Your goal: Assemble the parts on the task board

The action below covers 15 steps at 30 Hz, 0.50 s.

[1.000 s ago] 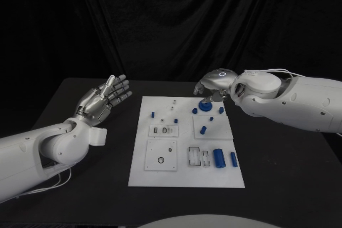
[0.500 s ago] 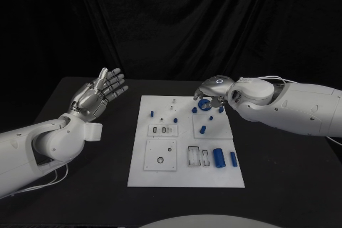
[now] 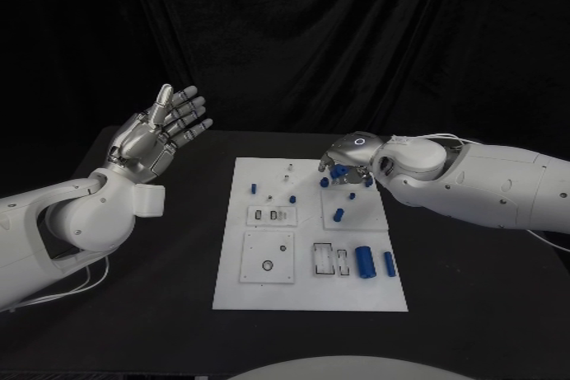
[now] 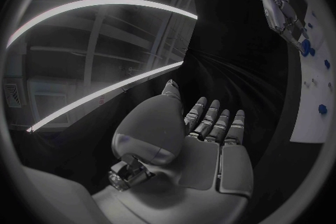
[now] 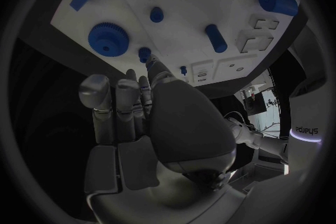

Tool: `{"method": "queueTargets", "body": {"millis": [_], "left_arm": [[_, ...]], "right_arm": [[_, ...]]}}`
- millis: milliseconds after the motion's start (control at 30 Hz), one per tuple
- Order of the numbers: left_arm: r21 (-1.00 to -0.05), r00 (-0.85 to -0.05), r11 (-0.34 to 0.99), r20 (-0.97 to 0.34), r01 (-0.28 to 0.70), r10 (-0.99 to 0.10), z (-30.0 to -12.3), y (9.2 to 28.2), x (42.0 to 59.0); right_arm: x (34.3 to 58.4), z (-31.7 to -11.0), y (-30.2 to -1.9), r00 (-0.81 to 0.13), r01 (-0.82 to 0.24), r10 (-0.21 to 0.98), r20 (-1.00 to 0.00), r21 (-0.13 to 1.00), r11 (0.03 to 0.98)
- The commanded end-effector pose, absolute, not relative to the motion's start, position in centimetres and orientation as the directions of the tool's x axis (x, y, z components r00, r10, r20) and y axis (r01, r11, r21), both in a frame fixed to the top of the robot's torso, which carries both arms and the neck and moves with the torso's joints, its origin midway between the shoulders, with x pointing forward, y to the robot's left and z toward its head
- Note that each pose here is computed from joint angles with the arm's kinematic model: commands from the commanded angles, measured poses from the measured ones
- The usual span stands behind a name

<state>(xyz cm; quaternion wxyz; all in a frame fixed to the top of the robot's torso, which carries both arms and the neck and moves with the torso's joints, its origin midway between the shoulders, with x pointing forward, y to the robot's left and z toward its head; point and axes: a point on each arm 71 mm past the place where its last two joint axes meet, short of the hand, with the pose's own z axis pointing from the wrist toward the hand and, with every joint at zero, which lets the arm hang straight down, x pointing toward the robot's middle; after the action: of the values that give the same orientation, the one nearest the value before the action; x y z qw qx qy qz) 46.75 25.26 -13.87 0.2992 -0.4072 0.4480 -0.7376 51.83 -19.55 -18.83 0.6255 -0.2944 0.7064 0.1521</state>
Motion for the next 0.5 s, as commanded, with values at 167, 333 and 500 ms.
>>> {"method": "queueTargets", "body": {"millis": [167, 333, 500], "left_arm": [[-0.851, -0.507, -0.498, 0.358, 0.168, -0.784, -12.85, 25.38, 46.51], [-0.85, -0.513, -0.502, 0.362, 0.162, -0.779, -12.89, 25.32, 46.45], [-0.85, -0.516, -0.503, 0.364, 0.156, -0.775, -12.99, 25.28, 46.46]], "right_arm": [[51.92, -19.05, -19.25, -0.012, -0.617, -0.212, -0.977, -0.159, 0.77], [52.01, -19.21, -19.22, -0.015, -0.618, -0.215, -0.977, -0.16, 0.77], [52.15, -19.43, -19.15, -0.011, -0.619, -0.212, -0.977, -0.159, 0.769]]}}
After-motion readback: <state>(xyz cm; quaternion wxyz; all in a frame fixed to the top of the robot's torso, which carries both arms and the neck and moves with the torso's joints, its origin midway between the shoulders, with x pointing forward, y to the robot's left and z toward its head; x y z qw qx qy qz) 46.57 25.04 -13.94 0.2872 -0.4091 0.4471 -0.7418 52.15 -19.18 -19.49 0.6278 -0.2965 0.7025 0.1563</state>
